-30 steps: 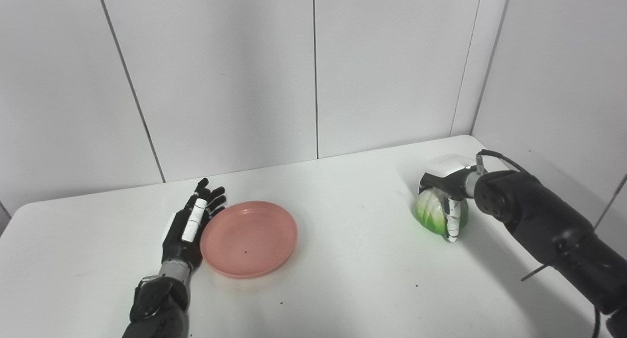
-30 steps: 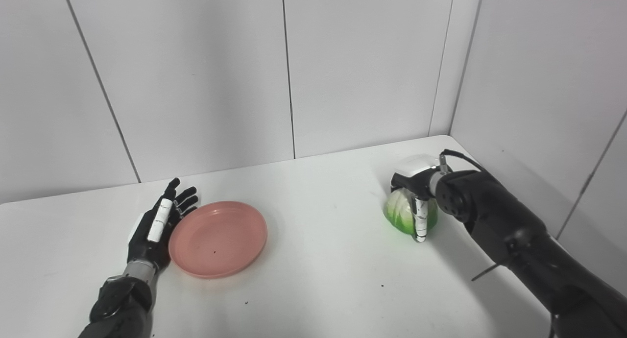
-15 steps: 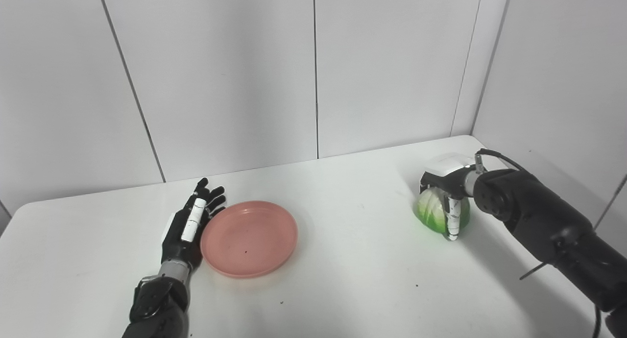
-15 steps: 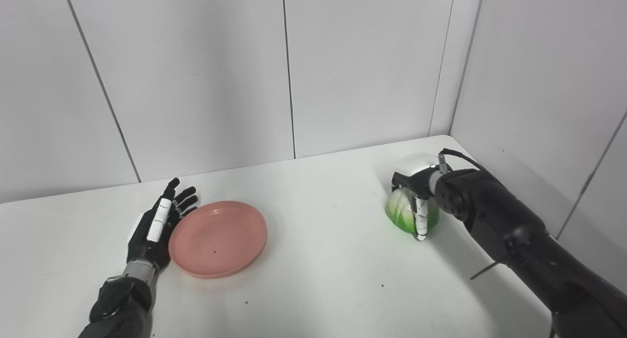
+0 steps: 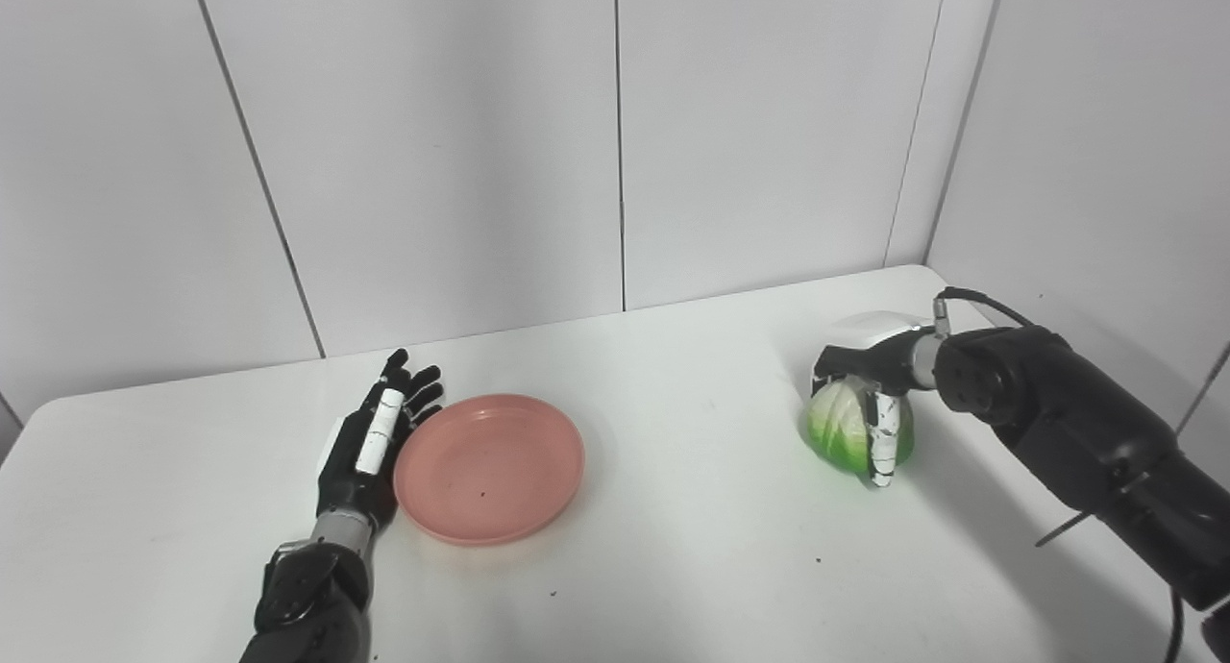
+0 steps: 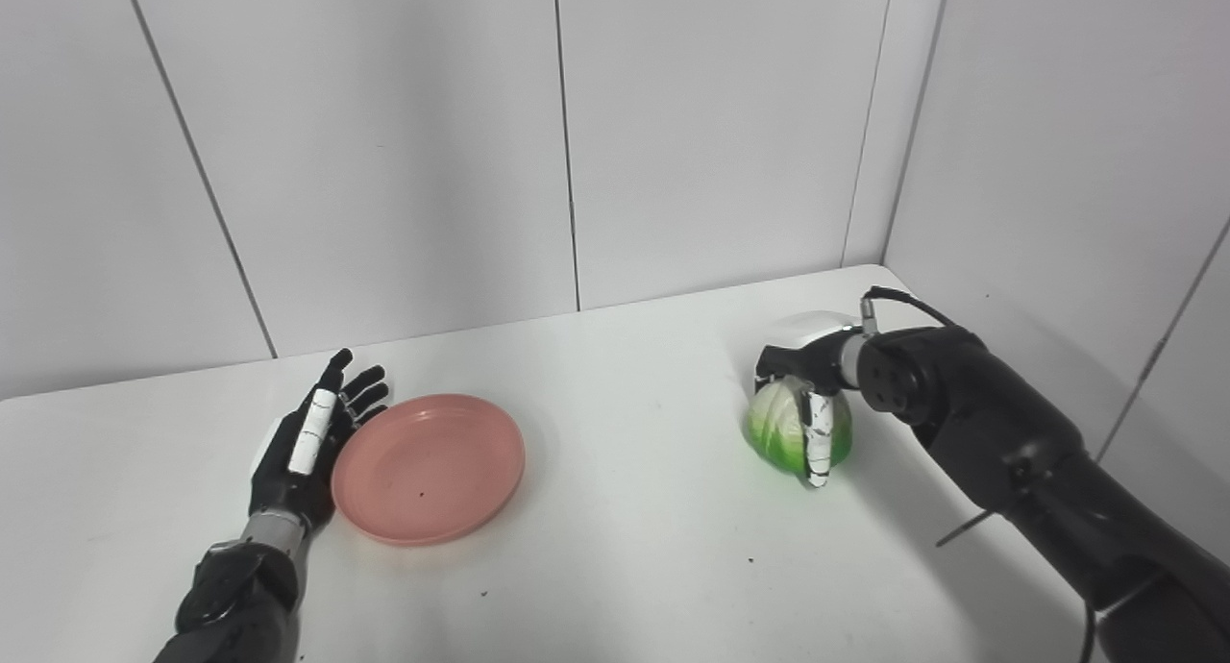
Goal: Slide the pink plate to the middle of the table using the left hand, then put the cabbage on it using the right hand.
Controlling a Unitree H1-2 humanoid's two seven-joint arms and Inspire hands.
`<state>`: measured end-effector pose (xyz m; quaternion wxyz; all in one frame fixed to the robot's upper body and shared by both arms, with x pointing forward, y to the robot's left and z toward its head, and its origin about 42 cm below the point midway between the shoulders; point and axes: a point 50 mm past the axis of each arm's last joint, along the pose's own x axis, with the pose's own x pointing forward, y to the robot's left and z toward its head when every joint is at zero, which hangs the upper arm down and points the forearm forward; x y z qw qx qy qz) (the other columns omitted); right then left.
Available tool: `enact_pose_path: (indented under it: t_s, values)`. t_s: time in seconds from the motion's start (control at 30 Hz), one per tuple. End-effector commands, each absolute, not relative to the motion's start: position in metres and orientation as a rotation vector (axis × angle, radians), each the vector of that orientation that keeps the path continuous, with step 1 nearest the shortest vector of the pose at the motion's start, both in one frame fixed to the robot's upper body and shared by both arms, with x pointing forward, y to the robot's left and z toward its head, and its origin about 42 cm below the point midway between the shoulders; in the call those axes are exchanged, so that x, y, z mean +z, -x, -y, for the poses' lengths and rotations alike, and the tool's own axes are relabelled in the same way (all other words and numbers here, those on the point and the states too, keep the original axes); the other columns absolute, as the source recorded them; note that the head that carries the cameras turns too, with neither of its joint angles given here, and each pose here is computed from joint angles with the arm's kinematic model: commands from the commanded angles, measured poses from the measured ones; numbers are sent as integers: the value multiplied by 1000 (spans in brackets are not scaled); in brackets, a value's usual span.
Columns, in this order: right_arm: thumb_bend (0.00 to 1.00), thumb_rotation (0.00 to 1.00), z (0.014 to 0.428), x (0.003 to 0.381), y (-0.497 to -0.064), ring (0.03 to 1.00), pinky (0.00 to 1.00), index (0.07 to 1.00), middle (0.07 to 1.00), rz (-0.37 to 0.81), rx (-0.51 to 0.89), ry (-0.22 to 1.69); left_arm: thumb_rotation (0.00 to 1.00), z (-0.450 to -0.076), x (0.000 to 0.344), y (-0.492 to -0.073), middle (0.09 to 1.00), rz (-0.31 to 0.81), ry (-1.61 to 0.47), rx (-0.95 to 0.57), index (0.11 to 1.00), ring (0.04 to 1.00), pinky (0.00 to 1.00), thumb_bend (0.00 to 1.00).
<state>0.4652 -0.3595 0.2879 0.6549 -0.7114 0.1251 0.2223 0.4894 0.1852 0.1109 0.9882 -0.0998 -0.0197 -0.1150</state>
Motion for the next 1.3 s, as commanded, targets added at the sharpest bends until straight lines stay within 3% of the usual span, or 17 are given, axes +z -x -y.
enact_pose_path:
  t_s: [0.0,0.1,0.67,1.13,1.27]
  values:
    - [527,0,353,338,-474,530,452,463,523,-139,463,1658,721,-190,82,-472,844,-44,223,-211,940,867,863,996]
    - [529,0,346,351,-477,463,404,465,515,-112,457,1665,722,-189,82,-472,848,-43,222,-212,941,870,864,997]
    - [528,0,290,420,-476,469,412,462,518,57,480,1800,752,-176,84,-471,869,-38,218,-221,946,889,908,971]
    - [533,0,236,463,-482,389,317,491,447,214,510,1814,775,-165,85,-470,862,-32,196,-219,946,878,861,963]
    - [531,0,213,467,-485,427,365,477,491,258,544,1793,769,-161,85,-470,858,-35,196,-209,944,876,858,984]
